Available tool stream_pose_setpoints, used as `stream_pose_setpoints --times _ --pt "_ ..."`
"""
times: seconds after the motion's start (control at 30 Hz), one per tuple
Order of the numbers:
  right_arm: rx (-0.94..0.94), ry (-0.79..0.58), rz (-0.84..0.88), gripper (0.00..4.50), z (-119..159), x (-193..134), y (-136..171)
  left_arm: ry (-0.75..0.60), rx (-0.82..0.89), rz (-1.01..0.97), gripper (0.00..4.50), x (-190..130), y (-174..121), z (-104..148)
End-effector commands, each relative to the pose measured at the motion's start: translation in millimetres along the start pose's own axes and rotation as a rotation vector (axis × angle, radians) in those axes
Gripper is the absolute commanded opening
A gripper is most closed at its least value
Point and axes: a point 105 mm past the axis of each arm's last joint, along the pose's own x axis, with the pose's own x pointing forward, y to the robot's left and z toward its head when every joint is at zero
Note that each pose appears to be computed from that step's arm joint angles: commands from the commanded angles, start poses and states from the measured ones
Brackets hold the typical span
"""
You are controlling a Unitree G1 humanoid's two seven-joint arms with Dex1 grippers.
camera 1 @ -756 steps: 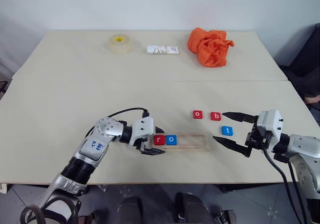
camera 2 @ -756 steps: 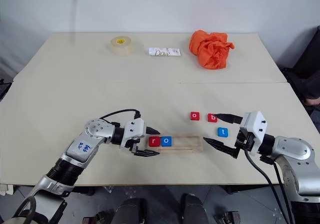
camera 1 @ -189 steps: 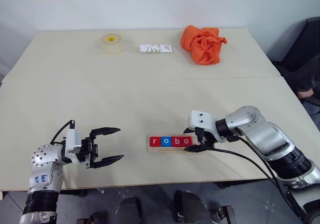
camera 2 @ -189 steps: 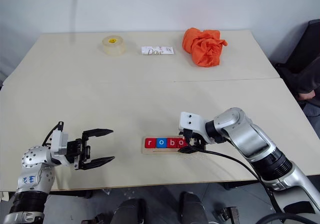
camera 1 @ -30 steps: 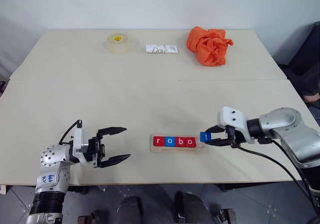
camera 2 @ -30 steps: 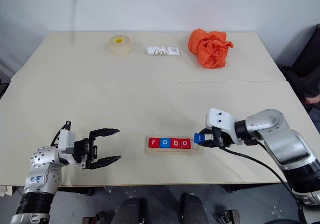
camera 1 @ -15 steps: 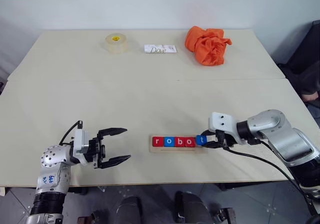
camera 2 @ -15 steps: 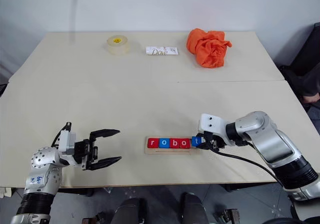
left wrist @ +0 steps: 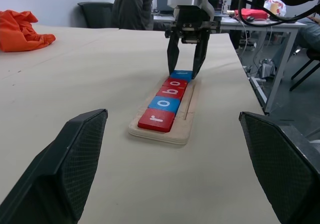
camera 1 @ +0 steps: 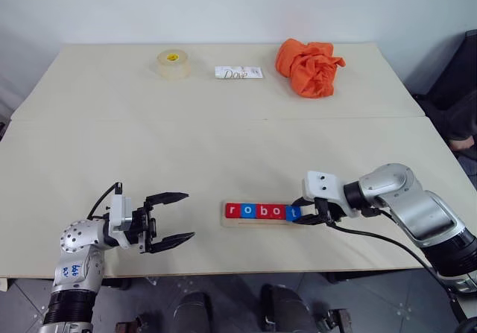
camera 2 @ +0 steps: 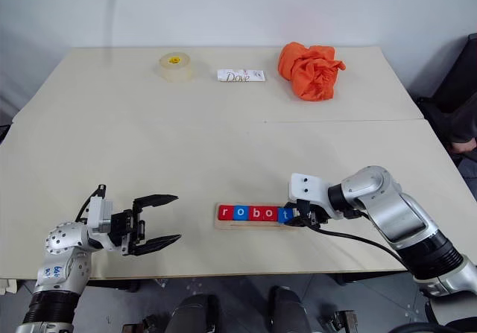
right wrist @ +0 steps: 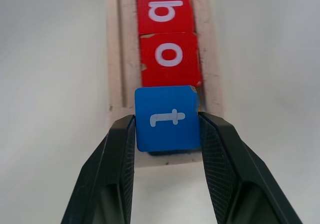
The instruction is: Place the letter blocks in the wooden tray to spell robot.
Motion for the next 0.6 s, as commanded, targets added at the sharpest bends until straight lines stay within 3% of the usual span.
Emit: stream_pose_setpoints --times 0.03,0.27,0.57,0.6 --pt "-0.025 -0.026 -0.014 1.47 10.3 -0.9 -2.4 -0.014 0.042 -0.004 4.5 1.7 0.1 7.2" --pt "-0.027 -0.023 -0.03 1.47 10.0 0.2 -5.1 -0.015 0.044 -0.005 4.5 2.4 1.1 6.8" --pt "-0.023 -0.044 -0.03 4.47 17.5 -10.9 -0.2 -0.018 0.041 -0.014 4.5 2.7 0.8 6.4" --pt "-0.02 -0.049 -0.029 4.49 18.4 -12.0 0.8 -0.019 0.04 -0.015 4.5 2.7 0.7 6.4"
